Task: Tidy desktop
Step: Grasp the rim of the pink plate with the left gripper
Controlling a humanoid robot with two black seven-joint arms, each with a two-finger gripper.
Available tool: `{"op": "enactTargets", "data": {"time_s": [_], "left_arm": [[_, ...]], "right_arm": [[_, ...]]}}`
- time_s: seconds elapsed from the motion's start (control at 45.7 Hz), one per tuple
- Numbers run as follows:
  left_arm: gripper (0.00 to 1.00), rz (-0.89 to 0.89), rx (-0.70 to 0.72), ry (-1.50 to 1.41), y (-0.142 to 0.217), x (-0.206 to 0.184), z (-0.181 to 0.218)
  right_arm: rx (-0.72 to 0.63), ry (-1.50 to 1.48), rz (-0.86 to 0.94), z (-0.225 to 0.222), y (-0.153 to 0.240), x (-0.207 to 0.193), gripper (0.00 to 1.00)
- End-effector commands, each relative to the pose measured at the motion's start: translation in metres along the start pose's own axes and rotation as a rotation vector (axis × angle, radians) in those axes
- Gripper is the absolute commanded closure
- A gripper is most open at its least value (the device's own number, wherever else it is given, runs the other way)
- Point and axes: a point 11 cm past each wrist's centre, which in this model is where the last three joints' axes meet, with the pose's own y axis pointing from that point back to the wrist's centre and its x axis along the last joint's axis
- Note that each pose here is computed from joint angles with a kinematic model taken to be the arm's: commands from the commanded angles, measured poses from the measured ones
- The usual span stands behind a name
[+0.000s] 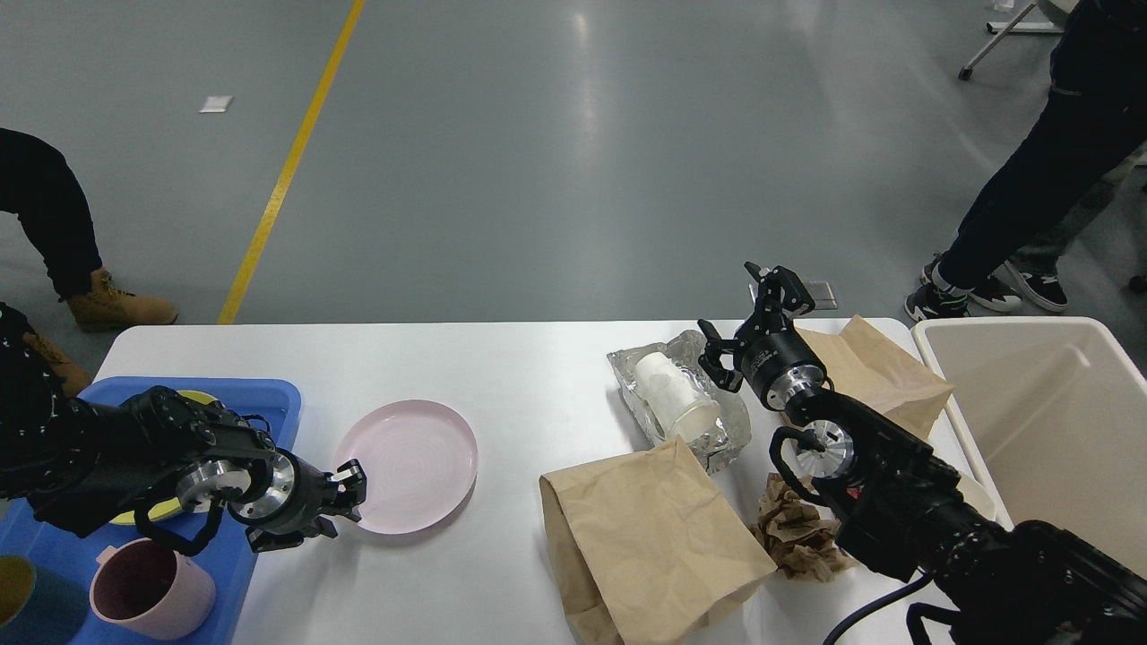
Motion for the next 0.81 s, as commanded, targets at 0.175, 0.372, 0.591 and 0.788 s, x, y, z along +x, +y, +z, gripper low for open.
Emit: {"op": "enactTargets", "data": {"time_s": [0.175,0.372,0.591,0.788], "left_arm": [[0.87,-0.07,-0.002,-0.004,0.002,-0.001,0.0],[1.0,-0.129,-0.008,-0.009,0.005,-0.003,0.001],[1.0,-0.148,-0.011,-0.013,0.006,-0.004,0.003],[1.0,-0.2,-0.016,-0.033,0.018,-0.003,0.009]], "right_arm": [[0.0,0.0,0.0,0.0,0.0,0.0,0.0],[0.0,0.0,0.0,0.0,0.0,0.0,0.0],[0.0,0.0,0.0,0.0,0.0,0.0,0.0],[0.0,0.0,0.0,0.0,0.0,0.0,0.0]]}}
